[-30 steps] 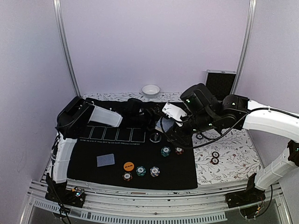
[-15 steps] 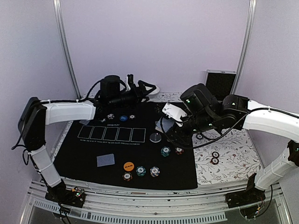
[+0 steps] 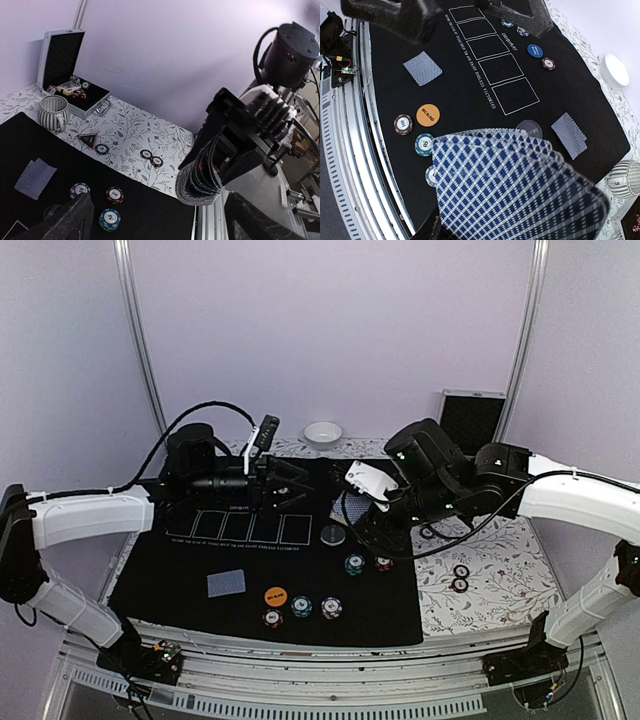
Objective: Distribute texas hold em gaming equipment
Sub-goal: Pick up the poker card from the face-down deck piles.
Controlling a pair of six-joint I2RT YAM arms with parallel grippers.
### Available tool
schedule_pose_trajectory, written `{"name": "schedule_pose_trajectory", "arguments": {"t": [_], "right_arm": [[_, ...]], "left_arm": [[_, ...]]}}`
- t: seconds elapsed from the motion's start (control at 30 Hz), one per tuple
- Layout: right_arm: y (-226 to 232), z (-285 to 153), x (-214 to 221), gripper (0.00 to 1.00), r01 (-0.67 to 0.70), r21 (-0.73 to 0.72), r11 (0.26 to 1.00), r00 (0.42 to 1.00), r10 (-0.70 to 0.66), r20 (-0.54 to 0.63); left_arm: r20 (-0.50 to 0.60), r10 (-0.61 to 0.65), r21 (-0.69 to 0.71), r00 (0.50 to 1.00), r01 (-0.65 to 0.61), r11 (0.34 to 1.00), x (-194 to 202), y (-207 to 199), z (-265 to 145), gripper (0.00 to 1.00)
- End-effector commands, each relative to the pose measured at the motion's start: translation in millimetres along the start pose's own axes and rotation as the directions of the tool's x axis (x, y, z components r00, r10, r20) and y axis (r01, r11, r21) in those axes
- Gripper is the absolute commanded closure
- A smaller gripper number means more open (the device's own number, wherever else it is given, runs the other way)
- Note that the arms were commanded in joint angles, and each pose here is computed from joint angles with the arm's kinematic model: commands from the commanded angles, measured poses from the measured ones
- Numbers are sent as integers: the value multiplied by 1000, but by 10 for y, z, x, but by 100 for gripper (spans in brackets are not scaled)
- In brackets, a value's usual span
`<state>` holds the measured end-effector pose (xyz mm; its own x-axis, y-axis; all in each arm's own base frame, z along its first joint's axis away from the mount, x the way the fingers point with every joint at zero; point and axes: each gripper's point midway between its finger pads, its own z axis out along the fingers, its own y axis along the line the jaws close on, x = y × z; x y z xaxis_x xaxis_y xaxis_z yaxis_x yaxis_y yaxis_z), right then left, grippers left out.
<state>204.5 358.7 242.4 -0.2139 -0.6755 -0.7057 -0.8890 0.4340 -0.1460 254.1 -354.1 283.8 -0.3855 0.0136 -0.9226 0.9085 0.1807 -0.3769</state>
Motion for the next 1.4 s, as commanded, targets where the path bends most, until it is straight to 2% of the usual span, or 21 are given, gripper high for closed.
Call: {"name": "schedule_pose_trajectory", "arguments": {"t": [0.0,0.13,0.33,0.5,0.63,1.03,1.13,1.23,1.37], "right_arm": [[12,18,-190,96,9,-14,1000,999,-9,48],[11,25,-215,96,12,-14,1000,999,-11,51],[32,54,-246,96,18,-25,1000,998,-17,54],[55,46,-303,96,23,-30,999,997,-21,68],[72,58,-300,96,27,-32,999,998,-25,65],[45,27,-233,96,23,-16,1000,998,-22,53],[53,38,-232,96,22,-20,1000,998,-21,52],[54,37,-245,96,24,-21,999,998,-23,54],[42,38,-254,96,26,-17,1000,998,-25,55]], "left_arm": [[-40,102,43,994,-100,994,31,-192,83,7],[-95,79,48,992,-75,996,107,-251,197,4],[-88,59,-2,994,-59,998,106,-278,335,2],[-105,31,-177,994,-49,983,152,31,410,2],[-109,5,-238,994,-31,971,170,158,423,3],[-124,18,-362,992,-62,930,108,272,179,17],[-114,31,-339,993,-68,938,72,210,163,18],[-103,46,-218,994,-68,974,57,-8,232,20],[-100,50,-172,994,-66,983,47,-91,255,29]]}}
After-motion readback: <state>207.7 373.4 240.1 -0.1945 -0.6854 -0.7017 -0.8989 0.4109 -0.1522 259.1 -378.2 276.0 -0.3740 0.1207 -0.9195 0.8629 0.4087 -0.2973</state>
